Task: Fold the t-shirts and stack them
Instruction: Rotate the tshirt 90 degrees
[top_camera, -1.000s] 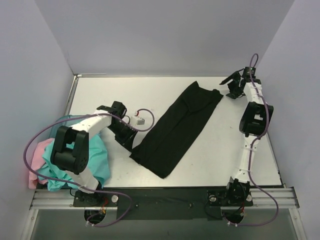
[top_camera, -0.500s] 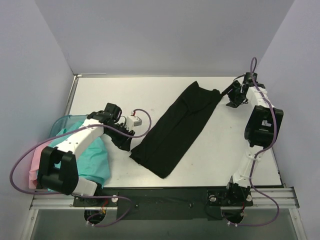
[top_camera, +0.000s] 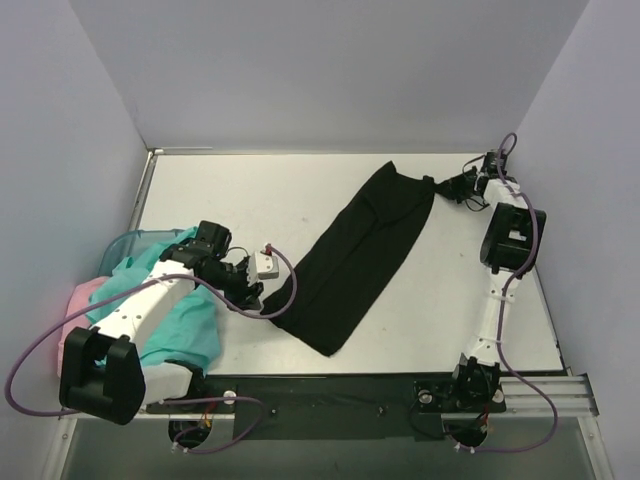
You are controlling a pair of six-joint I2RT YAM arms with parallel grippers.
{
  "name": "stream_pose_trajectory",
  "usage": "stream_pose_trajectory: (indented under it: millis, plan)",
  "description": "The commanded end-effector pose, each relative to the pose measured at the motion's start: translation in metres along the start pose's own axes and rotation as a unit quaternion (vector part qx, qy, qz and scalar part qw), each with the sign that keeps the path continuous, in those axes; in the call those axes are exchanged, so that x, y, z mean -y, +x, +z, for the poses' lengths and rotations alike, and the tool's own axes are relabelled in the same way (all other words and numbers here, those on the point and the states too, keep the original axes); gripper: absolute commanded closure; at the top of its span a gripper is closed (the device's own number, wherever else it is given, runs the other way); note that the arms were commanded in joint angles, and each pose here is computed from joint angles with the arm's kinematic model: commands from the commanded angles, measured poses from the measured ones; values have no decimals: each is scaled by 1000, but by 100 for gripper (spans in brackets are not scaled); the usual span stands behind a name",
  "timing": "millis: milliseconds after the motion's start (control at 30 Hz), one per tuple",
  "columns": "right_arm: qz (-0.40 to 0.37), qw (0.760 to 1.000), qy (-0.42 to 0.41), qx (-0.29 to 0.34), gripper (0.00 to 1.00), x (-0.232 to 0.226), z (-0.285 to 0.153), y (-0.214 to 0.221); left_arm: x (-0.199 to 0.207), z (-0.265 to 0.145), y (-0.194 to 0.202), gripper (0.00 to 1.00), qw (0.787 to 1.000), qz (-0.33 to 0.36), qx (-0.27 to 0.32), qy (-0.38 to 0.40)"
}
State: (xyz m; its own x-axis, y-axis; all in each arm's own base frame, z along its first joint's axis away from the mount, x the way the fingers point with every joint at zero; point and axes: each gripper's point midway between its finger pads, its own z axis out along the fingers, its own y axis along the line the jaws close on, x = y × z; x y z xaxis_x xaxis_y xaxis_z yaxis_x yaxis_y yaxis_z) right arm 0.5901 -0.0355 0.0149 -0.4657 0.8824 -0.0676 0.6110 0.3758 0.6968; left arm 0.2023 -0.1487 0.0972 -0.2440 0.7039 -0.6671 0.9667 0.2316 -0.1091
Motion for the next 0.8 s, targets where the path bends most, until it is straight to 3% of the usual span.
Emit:
stream_pose_trajectory:
  millis: [0, 133, 333, 433, 467, 567, 600, 633, 767]
  plan:
    - [27, 996, -90, -8, 99, -40, 29, -12, -1, 11, -14, 50, 993, 107, 38, 36]
    - [22, 989, -140, 49, 100, -75, 48, -47, -16, 19, -19, 50, 989, 143, 45, 5]
    - [55, 963, -236, 118, 99, -121, 64, -78, -6, 46, -24, 49, 984, 177, 35, 0]
    - [37, 966, -228, 114, 59, -119, 58, -73, 8, 63, -29, 46, 978, 205, 31, 10]
    - [31, 971, -214, 103, 54, -106, 61, -68, 7, 66, -37, 40, 978, 206, 41, 2]
    - [31, 967, -224, 119, 20, -116, 11, -87, 13, 75, -48, 36, 970, 238, 52, 4]
    - [33, 971, -205, 114, 15, -101, 11, -84, 11, 76, -53, 35, 965, 255, 61, 0]
    - [28, 970, -203, 127, 12, -112, -20, -93, 13, 79, -52, 34, 963, 262, 63, 1]
    - [1, 985, -105, 135, 9, -85, -80, -74, -3, 90, -62, 31, 952, 298, 73, -19]
